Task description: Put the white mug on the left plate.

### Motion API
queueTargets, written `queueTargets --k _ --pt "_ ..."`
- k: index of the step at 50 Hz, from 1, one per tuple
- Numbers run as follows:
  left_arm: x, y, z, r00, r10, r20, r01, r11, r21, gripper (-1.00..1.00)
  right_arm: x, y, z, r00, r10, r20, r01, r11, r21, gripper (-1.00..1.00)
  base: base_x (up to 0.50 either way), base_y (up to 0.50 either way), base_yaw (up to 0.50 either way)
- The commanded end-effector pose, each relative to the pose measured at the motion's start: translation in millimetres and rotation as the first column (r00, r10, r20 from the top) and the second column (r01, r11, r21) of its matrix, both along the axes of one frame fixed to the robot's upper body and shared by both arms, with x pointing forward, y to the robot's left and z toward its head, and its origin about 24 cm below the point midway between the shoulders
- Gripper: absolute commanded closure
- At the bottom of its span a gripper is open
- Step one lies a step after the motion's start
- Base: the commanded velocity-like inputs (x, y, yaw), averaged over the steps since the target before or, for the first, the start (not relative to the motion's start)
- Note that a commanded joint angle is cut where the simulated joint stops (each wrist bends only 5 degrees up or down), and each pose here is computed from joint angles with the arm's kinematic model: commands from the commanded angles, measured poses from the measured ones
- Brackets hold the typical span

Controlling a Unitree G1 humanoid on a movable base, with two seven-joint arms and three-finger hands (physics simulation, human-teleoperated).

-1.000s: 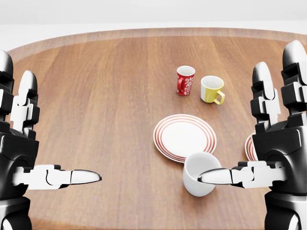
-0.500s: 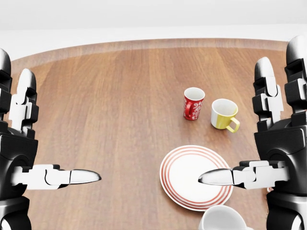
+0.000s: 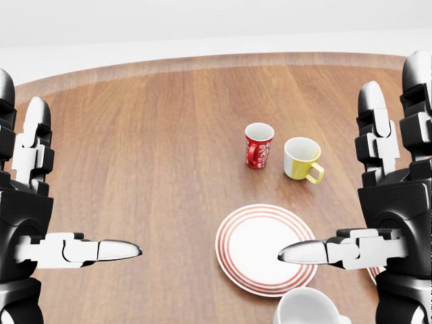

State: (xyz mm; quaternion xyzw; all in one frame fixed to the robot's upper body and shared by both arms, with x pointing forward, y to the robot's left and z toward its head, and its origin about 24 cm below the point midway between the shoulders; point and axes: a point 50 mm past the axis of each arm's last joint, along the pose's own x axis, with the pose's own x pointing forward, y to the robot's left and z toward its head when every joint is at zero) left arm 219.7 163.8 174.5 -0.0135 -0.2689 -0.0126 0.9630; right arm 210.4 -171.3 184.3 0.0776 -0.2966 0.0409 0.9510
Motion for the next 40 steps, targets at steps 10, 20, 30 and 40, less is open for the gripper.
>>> queueTargets --k 10,20,30,40 --pt "0.2 -1 -1 1.0 -0.001 -0.006 0.001 1.0 0.001 -1.0 -2 10 -7 0.998 -0.046 -0.04 0.045 0.999 -0.03 -1.0 0.02 0.0 0.0" --pt "0.7 0 -2 1.0 0.001 -0.01 -0.001 1.0 0.001 -1.0 -11 32 -8 0.999 0.001 -0.042 -0.005 0.996 -0.092 -1.0 0.0 0.0 0.0" --pt "1.0 0 -3 1.0 0.001 -0.013 -0.001 1.0 0.002 -1.0 -15 42 -13 0.996 0.059 -0.063 -0.067 0.989 -0.132 -1.0 0.0 0.0 0.0" --pt "1.3 1 -2 1.0 0.004 -0.012 -0.004 1.0 0.001 -1.0 -16 45 -19 0.993 0.074 -0.091 -0.089 0.979 -0.182 -1.0 0.0 0.0 0.0"
